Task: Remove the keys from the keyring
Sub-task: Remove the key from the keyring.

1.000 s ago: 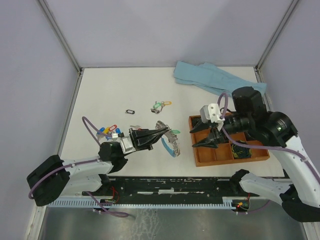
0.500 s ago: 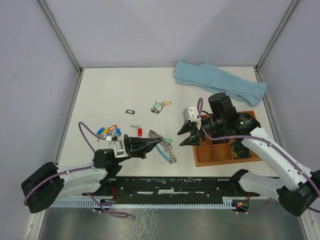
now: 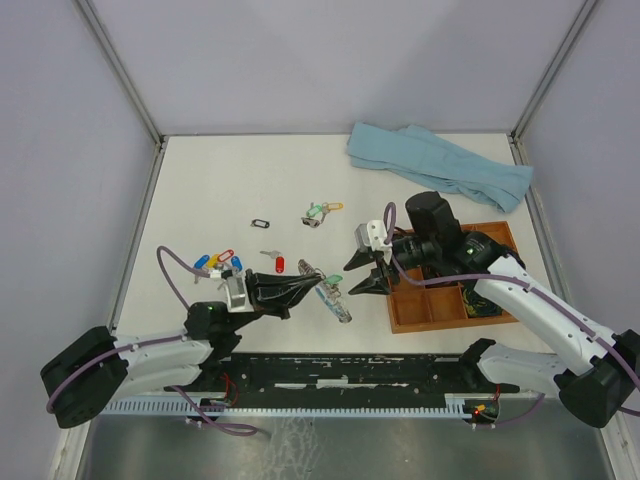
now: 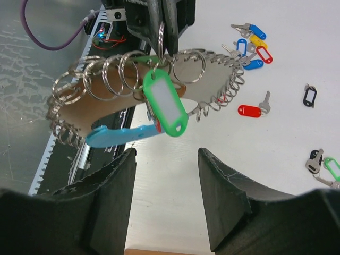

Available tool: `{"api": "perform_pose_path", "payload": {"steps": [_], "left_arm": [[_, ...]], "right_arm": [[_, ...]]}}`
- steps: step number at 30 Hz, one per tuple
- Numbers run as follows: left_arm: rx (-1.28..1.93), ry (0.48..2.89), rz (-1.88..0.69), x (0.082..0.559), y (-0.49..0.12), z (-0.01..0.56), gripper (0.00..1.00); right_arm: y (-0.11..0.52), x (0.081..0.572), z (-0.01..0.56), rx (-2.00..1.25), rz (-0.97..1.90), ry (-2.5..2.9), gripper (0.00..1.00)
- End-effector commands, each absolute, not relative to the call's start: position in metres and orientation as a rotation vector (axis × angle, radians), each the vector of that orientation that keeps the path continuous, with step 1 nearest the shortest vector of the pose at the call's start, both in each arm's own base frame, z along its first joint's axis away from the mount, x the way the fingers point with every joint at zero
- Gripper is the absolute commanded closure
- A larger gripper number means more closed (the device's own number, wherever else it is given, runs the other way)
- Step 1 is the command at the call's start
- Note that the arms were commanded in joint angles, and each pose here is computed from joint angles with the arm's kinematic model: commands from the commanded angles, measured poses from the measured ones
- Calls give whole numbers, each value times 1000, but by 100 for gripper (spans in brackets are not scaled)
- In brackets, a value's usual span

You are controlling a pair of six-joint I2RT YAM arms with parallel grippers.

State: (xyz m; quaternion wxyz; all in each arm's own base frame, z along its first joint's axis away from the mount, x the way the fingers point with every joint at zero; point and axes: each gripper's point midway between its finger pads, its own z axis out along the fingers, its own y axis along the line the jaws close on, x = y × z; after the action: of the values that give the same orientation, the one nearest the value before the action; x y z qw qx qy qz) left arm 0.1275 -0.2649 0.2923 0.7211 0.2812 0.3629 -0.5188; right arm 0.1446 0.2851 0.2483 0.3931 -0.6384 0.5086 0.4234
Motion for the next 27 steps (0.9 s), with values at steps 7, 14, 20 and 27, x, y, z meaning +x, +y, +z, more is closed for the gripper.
{"api": "perform_pose_path", "payload": {"steps": [7, 14, 20, 27], "left_arm": [[544, 768, -1149, 126, -251, 318, 97], [622, 1025, -1074, 146, -265, 293, 97], [676, 1277, -1014, 157, -269, 271, 97], [767, 1475, -1023, 157, -283, 248, 97]], "right_arm": [[287, 147, 278, -1592, 1047, 1224, 42], [275, 145, 292, -1593, 1015, 1240, 41], [270, 152, 282, -1614, 963, 1275, 33], [274, 156, 273, -1604, 985, 1309, 32]]}}
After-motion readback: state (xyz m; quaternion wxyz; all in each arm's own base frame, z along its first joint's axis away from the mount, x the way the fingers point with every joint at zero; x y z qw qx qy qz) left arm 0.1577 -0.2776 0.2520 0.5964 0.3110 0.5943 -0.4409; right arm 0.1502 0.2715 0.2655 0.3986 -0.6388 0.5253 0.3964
